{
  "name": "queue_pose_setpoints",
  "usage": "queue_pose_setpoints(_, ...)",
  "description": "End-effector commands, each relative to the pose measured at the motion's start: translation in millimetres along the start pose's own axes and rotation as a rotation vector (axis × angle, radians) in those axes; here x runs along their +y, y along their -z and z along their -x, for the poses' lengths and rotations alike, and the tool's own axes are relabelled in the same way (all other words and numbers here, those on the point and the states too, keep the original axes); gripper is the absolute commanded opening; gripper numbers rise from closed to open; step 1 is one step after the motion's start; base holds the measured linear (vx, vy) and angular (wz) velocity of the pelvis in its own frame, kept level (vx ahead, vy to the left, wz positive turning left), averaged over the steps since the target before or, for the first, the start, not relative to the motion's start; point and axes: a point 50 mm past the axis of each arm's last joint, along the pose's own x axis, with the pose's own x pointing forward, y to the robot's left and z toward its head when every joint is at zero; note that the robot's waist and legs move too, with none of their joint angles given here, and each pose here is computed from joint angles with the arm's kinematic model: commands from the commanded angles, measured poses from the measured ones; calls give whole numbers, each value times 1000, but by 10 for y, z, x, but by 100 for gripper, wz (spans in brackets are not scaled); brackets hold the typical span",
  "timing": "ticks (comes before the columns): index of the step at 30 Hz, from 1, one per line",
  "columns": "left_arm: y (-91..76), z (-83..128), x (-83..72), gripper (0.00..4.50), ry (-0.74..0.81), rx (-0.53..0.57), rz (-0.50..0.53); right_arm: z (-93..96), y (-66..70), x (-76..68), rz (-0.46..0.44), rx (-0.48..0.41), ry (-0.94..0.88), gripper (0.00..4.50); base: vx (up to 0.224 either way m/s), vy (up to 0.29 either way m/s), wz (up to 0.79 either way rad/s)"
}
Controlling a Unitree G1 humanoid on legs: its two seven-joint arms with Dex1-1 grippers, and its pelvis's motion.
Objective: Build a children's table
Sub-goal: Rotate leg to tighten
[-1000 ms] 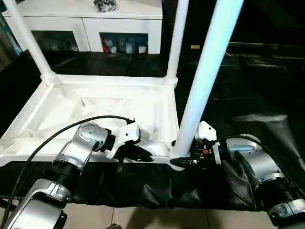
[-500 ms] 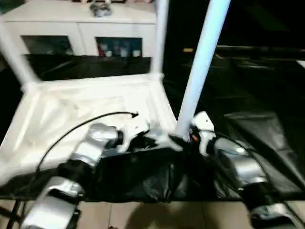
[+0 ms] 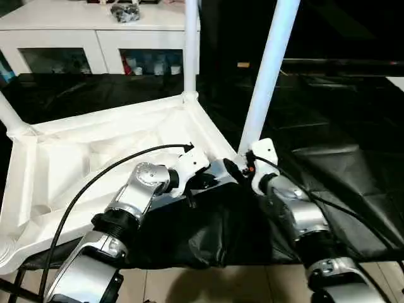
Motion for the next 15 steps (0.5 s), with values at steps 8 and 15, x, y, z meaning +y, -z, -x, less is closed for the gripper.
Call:
queue_pose_setpoints(8,-22,130,-118,0,209,-86,-47,255,27,183,158,48,-517,392,14,-3,1)
queue_pose_setpoints(15,49,271,-83,0,259,-46,-62,473,55,206,147,107,-767,392,0,0,0)
